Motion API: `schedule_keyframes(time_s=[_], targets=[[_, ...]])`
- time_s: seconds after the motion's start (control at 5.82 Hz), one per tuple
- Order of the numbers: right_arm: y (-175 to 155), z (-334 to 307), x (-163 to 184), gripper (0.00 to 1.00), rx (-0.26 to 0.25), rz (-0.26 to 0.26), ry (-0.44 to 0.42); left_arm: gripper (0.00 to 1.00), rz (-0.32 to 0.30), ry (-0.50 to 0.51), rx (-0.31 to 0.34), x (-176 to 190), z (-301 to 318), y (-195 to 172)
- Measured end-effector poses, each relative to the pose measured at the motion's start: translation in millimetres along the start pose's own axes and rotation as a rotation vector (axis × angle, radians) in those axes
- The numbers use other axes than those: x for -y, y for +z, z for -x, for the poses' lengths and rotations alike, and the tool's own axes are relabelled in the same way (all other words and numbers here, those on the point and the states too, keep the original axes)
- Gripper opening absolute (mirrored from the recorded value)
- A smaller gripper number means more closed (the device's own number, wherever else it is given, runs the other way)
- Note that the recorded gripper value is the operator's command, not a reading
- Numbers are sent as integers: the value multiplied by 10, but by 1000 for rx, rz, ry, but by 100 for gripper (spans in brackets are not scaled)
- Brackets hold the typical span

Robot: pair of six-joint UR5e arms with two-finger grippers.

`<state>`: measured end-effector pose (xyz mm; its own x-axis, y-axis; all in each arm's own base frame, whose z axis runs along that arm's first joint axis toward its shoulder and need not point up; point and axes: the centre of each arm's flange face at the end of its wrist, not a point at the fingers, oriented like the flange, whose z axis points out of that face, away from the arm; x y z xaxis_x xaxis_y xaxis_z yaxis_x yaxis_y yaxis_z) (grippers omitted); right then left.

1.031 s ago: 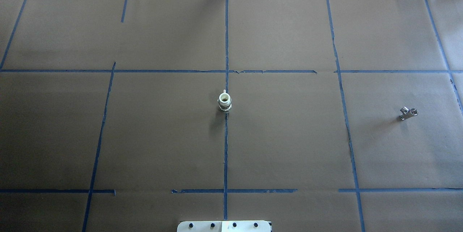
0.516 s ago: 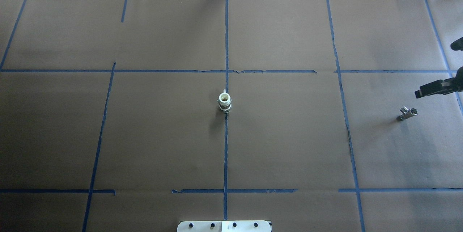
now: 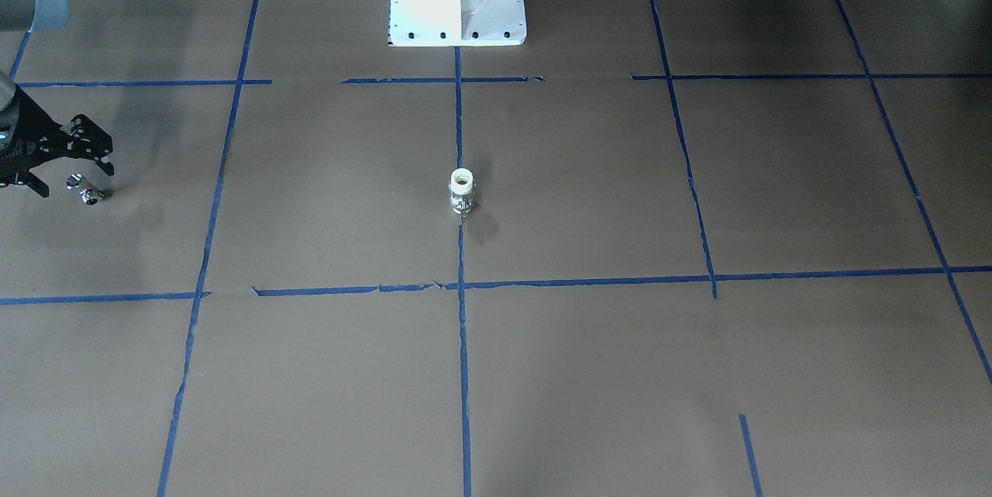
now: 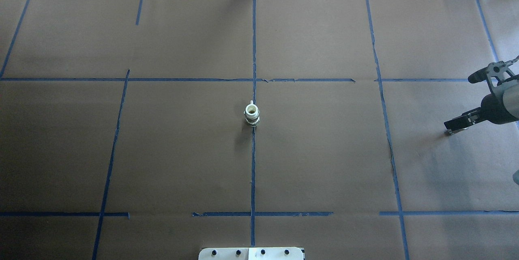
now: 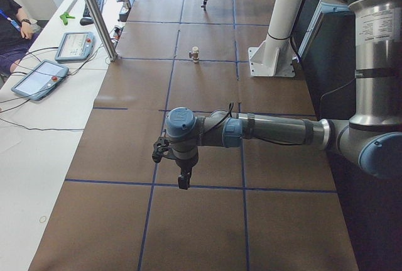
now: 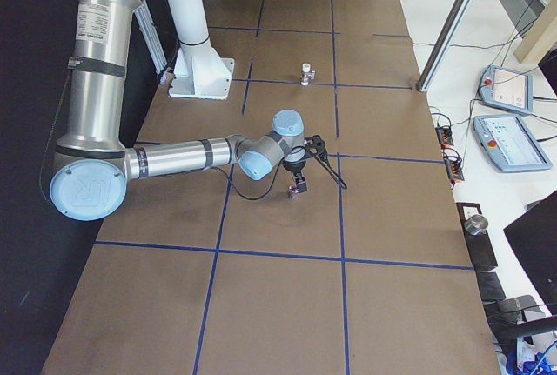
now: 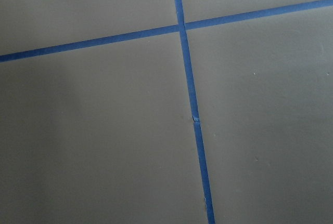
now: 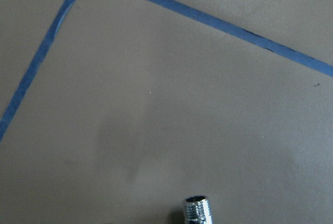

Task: Assemble PPR valve and pipe with both arms
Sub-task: 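Move the right gripper down to the chrome threaded fitting, then close the right gripper on the chrome fitting and lift it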

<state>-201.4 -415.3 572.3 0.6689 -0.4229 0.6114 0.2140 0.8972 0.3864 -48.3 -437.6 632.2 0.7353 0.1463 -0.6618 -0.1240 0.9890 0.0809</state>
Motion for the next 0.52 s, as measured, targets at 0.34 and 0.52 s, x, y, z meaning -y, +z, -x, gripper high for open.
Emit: schedule_keyframes(time_s=[0.34,0.52], targets=[[77,-79,-137,78,-9,31,-91,100,4,-5,-1,-32,12,19],[113,-93,-145,78,-4,40,-95,100,5,-6,-1,-34,13,22]])
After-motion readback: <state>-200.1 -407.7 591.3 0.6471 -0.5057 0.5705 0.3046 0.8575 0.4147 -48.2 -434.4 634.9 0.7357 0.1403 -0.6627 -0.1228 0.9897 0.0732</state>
